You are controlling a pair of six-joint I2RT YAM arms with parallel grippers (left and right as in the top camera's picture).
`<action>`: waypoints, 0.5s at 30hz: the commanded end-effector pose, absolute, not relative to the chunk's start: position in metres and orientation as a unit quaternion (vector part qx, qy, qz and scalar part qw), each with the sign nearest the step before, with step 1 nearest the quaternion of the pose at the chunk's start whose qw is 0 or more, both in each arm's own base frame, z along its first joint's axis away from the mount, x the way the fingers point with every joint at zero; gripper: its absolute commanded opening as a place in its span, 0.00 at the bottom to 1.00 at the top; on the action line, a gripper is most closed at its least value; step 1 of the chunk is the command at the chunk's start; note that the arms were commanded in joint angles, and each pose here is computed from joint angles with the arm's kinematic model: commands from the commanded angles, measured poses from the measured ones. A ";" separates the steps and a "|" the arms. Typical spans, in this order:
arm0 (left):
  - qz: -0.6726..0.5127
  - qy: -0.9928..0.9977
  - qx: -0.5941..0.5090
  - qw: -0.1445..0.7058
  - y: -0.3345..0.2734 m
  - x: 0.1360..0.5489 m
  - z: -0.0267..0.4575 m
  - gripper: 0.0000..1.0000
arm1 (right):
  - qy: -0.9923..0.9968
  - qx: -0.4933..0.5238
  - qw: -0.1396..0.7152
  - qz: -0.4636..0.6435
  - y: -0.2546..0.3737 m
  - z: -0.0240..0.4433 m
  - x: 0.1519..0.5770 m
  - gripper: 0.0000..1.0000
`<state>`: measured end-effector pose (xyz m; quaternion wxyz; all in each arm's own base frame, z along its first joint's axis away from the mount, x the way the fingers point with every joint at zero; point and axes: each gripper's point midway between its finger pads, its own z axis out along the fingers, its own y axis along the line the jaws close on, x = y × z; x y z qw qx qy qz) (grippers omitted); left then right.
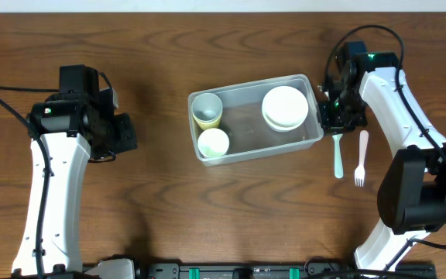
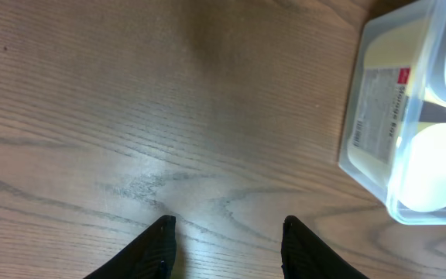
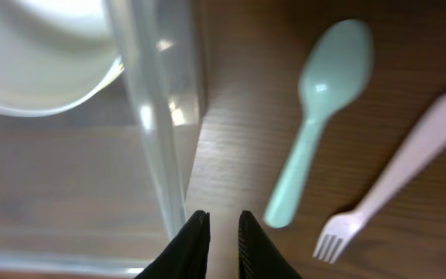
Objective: Pack container
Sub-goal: 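Retract the right gripper out of the container toward the utensils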
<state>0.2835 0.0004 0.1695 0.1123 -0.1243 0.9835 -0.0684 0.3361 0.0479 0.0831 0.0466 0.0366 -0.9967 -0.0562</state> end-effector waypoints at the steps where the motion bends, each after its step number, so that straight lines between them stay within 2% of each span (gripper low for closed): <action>1: -0.063 0.985 -0.119 0.112 0.003 0.283 0.170 0.45 | -0.987 0.082 0.053 -0.124 0.071 0.088 0.329 0.16; 11: -0.063 0.984 -0.119 0.112 0.003 0.283 0.170 0.45 | -0.982 0.086 0.082 -0.149 0.077 0.092 0.314 0.16; 15: -0.063 0.985 -0.119 0.112 0.003 0.283 0.170 0.45 | -0.972 0.107 0.081 -0.192 0.091 0.097 0.312 0.15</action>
